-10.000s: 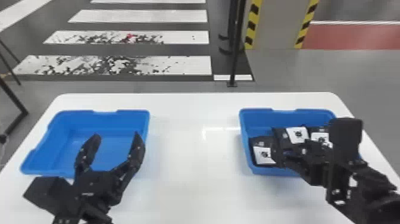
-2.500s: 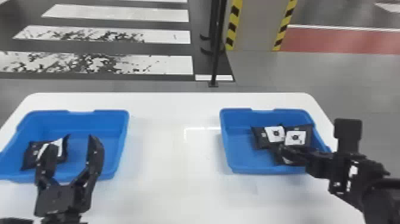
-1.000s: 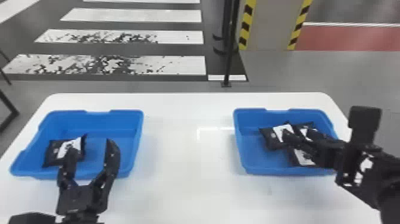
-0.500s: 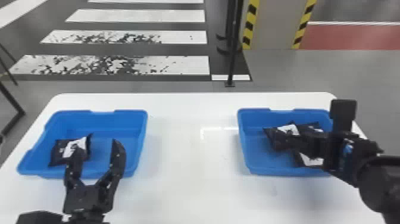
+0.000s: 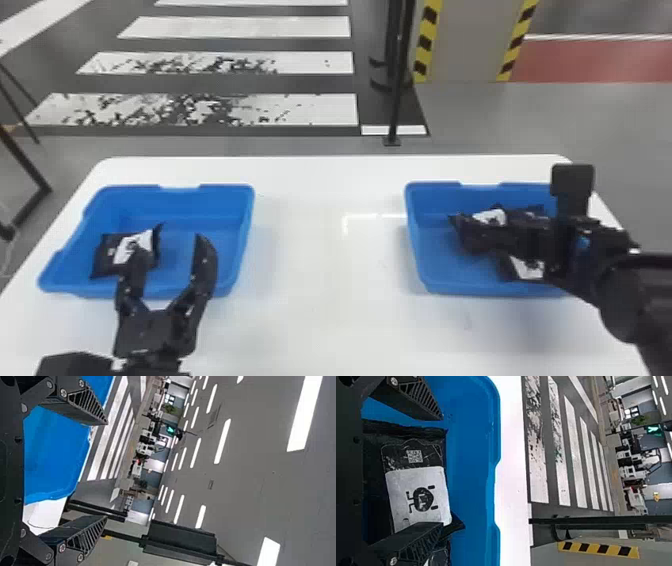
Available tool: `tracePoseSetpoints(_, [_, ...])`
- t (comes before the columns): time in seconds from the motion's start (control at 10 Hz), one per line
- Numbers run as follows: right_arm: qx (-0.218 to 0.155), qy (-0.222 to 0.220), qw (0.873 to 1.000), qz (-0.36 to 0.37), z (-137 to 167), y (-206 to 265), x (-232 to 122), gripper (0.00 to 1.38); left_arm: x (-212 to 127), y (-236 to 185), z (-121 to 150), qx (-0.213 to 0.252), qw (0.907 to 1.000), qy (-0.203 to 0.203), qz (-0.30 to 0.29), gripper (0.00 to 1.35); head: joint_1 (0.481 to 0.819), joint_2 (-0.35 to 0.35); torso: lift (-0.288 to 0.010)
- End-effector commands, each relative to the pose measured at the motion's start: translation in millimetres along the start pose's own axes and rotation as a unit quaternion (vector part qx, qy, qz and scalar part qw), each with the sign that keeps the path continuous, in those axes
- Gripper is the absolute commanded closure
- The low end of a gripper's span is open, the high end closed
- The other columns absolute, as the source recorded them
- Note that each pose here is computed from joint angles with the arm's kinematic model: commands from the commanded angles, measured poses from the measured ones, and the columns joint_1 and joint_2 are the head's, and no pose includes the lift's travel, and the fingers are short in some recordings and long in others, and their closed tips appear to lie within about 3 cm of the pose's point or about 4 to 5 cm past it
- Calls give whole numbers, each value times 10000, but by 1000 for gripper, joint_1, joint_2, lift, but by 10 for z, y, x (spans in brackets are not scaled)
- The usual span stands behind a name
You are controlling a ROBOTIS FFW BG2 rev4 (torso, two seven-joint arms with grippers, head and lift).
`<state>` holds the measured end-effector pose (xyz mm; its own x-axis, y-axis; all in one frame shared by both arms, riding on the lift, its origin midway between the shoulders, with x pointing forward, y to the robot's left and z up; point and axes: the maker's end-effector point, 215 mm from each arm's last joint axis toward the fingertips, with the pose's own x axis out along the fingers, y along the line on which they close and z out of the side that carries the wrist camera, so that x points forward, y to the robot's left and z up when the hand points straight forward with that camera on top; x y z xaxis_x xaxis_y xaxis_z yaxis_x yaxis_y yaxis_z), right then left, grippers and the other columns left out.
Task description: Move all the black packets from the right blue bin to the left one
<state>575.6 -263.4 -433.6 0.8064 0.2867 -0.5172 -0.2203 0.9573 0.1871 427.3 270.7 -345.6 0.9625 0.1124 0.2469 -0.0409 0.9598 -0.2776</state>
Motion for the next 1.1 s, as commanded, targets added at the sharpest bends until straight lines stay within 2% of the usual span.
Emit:
tracePoseSetpoints(0.0, [26,100,9999,-37,-58,-46,25,94,0,6,9,3,10000,-6,3,220,695,8,-168])
tracePoseSetpoints(0.1, [84,191,9998,-53,-109,-107,71,144,-4,10,-9,7,10000,17,7,220,695,7,-168])
tracePoseSetpoints(0.2, [160,289,9994,41,-131,-133,145,371,-3,18,-6,7,10000,12,19,220,695,4,-168])
tracePoseSetpoints(0.3, [215,404,9988,164,-167,-98,202,904,-3,18,-21,9,10000,37,19,220,695,3,-168])
tracePoseSetpoints(0.4, [297,402,9984,253,-171,-33,211,1190,-1,28,-39,17,10000,70,26,222,695,6,-168])
tracePoseSetpoints(0.7, [525,236,9971,500,-198,120,203,1265,-12,37,-45,12,10000,76,45,220,695,16,-168])
tracePoseSetpoints(1.0, [610,-258,9952,727,47,281,101,1265,-20,57,-15,16,10000,30,67,220,695,35,-168])
